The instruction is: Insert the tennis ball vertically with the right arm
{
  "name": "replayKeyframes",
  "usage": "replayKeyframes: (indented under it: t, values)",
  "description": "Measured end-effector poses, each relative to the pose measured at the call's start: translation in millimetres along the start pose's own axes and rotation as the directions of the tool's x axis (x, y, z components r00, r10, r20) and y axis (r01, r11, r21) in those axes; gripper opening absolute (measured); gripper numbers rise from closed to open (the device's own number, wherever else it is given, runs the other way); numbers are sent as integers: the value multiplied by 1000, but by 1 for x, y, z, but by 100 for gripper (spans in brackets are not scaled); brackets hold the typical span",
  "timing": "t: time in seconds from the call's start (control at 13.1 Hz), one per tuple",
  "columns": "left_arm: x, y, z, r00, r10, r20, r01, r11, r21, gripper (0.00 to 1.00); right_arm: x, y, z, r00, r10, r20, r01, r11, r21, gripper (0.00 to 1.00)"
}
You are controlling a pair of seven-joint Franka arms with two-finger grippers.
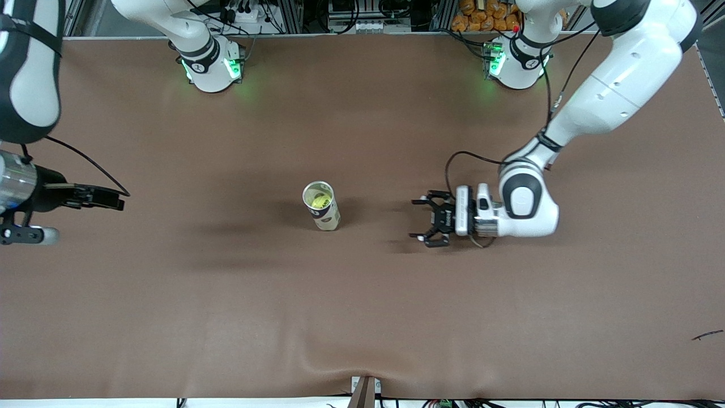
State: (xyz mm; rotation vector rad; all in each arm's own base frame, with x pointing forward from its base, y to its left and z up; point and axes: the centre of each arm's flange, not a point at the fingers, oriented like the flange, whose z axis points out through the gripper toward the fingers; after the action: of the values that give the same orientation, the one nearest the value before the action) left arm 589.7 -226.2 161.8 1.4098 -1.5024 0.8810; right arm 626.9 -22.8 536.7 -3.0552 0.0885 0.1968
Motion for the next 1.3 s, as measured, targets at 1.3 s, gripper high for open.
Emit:
replayKeyframes:
  t: [1.3]
  values:
    - [51, -56, -219, 711, -336, 618, 283, 941, 187, 100, -108, 11, -96, 998, -30, -62, 28, 999, -33, 100]
